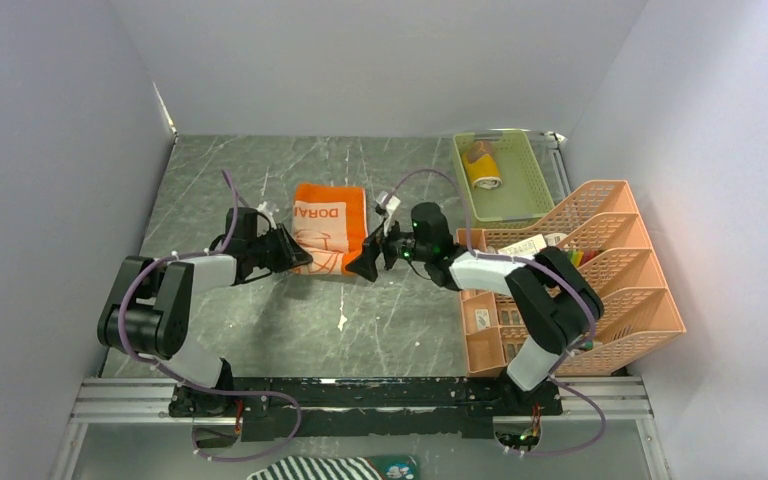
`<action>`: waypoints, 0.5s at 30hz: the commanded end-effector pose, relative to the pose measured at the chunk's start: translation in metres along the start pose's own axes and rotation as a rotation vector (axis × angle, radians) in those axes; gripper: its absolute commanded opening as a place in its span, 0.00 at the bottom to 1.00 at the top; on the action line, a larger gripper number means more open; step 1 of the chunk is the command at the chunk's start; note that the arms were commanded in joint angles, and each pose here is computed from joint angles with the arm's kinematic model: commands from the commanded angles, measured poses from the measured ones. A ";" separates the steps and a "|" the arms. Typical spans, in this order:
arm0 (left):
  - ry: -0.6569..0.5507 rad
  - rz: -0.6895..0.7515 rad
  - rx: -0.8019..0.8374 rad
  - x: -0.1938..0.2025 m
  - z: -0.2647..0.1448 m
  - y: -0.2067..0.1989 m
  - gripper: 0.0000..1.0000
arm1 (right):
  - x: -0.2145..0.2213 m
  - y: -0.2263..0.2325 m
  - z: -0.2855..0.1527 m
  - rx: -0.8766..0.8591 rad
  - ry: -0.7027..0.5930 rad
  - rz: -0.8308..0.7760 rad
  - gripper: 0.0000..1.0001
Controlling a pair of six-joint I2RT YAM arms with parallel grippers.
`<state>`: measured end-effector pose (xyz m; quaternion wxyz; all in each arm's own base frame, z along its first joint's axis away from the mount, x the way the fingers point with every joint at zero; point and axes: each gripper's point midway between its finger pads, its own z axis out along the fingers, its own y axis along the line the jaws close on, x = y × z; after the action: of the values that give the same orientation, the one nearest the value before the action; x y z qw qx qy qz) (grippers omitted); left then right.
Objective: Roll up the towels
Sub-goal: Roll the towel at the center of the board.
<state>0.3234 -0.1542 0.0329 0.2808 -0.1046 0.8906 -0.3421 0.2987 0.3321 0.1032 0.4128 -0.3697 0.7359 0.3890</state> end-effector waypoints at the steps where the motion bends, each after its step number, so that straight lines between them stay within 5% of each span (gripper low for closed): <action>1: -0.024 0.031 -0.099 -0.006 0.006 0.022 0.31 | -0.049 0.033 -0.004 -0.197 -0.328 -0.095 1.00; 4: -0.020 0.031 -0.097 -0.004 0.004 0.021 0.32 | -0.057 0.049 -0.009 0.061 -0.406 -0.504 1.00; 6: -0.017 0.033 -0.096 -0.003 0.003 0.020 0.32 | -0.044 0.058 0.008 0.162 -0.291 -0.727 1.00; 15: 0.018 0.020 -0.083 0.006 0.006 0.022 0.32 | 0.010 0.054 0.048 0.161 -0.041 -1.061 0.98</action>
<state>0.3236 -0.1542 0.0317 0.2797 -0.1016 0.8917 -0.3410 0.2447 0.4018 0.1199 0.6078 -0.5892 0.4964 0.1921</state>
